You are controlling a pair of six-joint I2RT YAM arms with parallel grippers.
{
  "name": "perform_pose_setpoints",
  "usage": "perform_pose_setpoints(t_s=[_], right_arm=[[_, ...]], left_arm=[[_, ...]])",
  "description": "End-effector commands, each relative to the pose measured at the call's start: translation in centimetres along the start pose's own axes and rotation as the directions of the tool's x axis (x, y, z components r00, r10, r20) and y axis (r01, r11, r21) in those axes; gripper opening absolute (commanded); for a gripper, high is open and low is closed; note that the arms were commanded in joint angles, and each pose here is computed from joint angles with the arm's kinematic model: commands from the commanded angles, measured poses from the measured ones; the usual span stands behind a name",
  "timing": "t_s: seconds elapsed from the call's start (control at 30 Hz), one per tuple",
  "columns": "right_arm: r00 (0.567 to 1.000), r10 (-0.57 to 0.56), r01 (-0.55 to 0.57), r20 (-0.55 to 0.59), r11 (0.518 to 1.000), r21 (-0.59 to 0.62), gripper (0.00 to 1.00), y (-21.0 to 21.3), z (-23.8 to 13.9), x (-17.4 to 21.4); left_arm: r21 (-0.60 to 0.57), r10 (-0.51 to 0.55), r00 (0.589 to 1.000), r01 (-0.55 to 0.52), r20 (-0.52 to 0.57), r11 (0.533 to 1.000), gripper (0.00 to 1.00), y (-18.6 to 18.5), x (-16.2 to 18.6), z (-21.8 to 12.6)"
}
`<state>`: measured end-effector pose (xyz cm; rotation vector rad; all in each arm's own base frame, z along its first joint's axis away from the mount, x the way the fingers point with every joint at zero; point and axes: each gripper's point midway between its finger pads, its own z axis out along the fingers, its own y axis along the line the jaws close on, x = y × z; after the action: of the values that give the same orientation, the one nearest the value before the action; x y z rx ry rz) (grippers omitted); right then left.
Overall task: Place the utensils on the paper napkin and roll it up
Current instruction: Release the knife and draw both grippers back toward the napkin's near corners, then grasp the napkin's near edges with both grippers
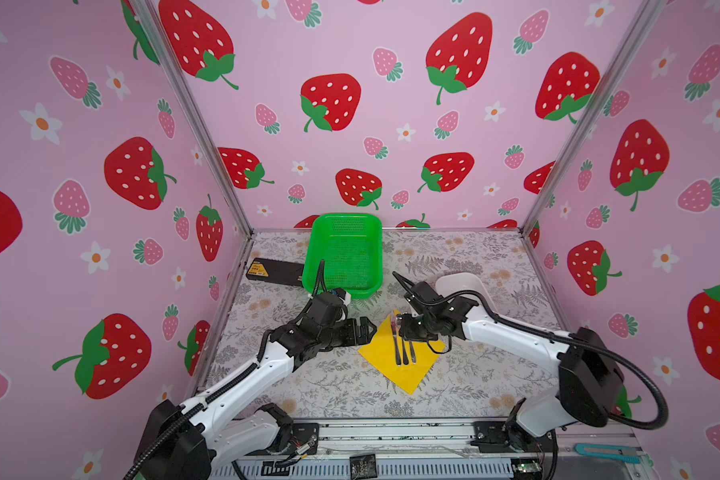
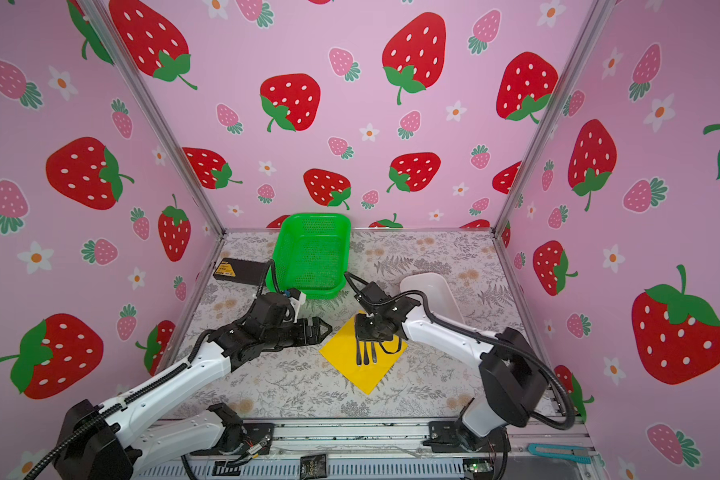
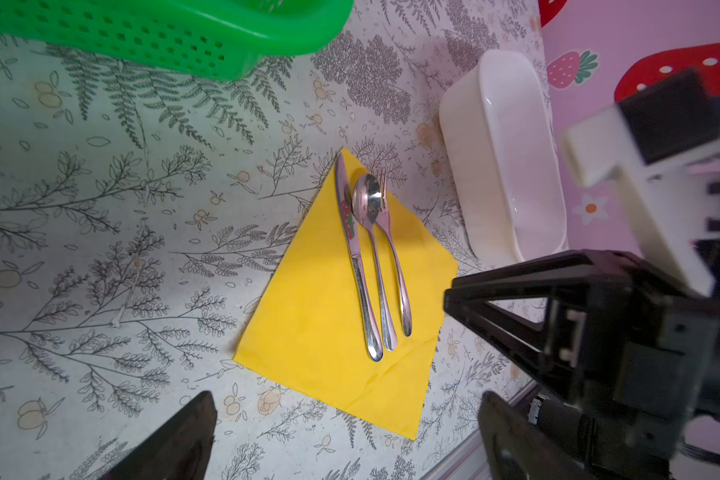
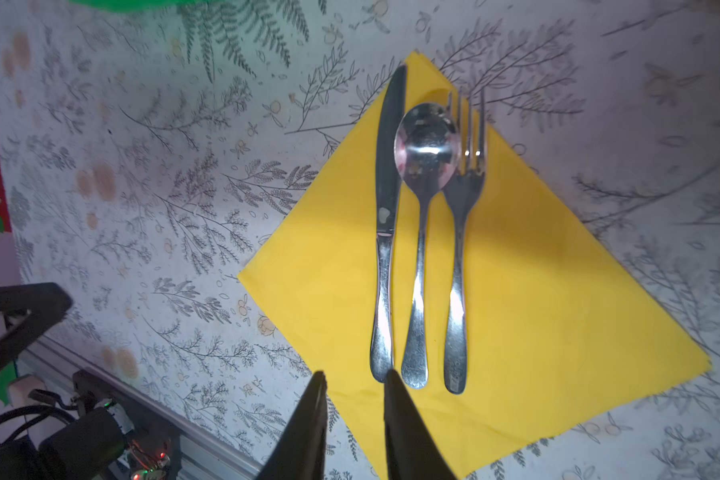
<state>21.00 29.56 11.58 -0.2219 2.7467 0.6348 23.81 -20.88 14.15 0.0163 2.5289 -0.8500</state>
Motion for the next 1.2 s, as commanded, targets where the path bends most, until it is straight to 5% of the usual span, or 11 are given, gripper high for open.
perform_pose_setpoints(t_s=[0.0,0.3,0.53,0.67,0.83,1.03,1.17], right_arm=[[0.979,0.098,-0.102,0.18,0.995,0.012,0.3,-2.2,-2.9,-1.1],[0.927,0.198,-0.152,0.32,0.975,-0.165,0.38,-6.7,-5.8,2.7],[0.945,0.12,-0.055,0.305,0.975,-0.213,0.45,-7.0,-4.5,4.4],[0.989,0.014,0.027,0.145,0.961,-0.277,0.48,-5.3,-2.9,7.0],[0.992,0.022,-0.08,-0.123,0.866,-0.493,0.4,-2.5,-1.2,11.9],[0.984,0.094,-0.145,-0.148,0.912,-0.385,0.41,-4.6,0.0,12.9],[0.972,0.163,-0.221,-0.171,0.882,-0.416,0.42,-4.6,0.0,14.0]], left_arm=[[0.034,-0.035,0.999,0.035,-0.007,0.999,1.0,-0.6,0.7,-0.2],[-0.013,-0.036,0.999,0.035,-0.033,0.999,1.0,-0.5,5.0,1.2],[-0.016,0.0,1.0,0.0,-0.029,1.0,1.0,-1.5,7.1,1.7],[-0.029,0.019,1.0,-0.019,-0.014,0.999,1.0,-1.0,7.6,1.8],[0.05,-0.062,0.998,0.062,0.0,0.997,0.97,-1.2,8.7,2.1],[0.044,-0.058,0.998,0.057,0.012,0.997,0.97,-1.4,9.1,1.7],[0.037,-0.035,0.999,0.035,0.005,0.999,0.97,-1.7,9.1,2.1]])
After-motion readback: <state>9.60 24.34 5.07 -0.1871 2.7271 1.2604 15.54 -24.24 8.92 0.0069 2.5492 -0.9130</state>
